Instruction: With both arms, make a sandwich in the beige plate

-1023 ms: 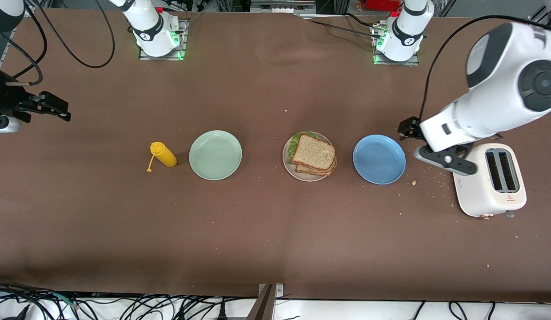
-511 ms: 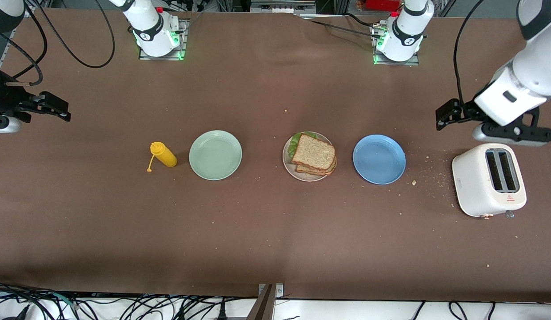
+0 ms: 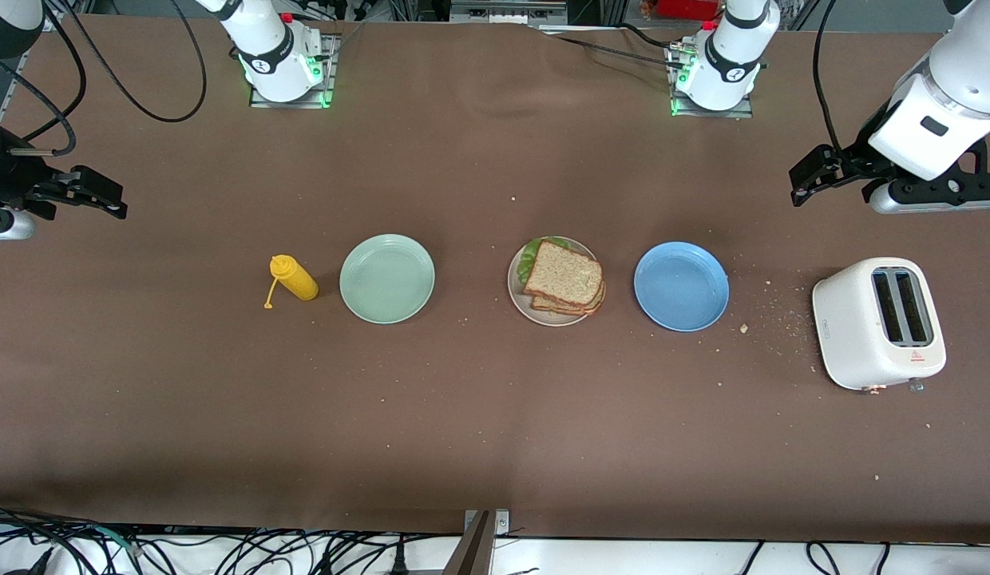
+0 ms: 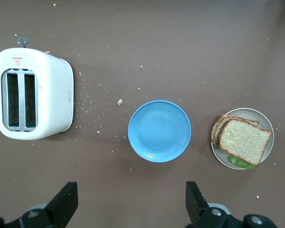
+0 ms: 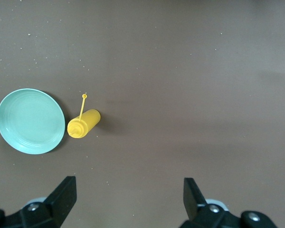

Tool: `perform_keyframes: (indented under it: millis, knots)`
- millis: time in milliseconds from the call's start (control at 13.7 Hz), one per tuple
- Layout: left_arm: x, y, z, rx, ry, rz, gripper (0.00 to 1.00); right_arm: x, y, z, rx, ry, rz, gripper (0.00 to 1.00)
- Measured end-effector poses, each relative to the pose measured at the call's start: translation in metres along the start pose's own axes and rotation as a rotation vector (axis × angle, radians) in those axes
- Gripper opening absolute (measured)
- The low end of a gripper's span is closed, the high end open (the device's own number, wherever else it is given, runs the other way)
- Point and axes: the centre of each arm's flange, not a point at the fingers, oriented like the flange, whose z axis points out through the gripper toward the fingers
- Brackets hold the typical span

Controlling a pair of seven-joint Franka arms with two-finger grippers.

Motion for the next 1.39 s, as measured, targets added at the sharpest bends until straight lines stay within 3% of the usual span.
perform_keyframes:
  millis: [438,657,1388]
  knots:
    - [-0.006,-0.009,-0.007,-0.007,0.010,-0.017,1.00,0.000,0.000,0.000,0.000,0.000,0.002,1.00]
    - [-0.006,-0.025,-0.007,-0.051,-0.018,-0.053,1.00,0.000,0.000,0.000,0.000,0.000,0.002,1.00]
    - [-0.011,-0.027,-0.002,-0.043,-0.071,-0.055,1.00,0.000,0.000,0.000,0.000,0.000,0.002,1.00]
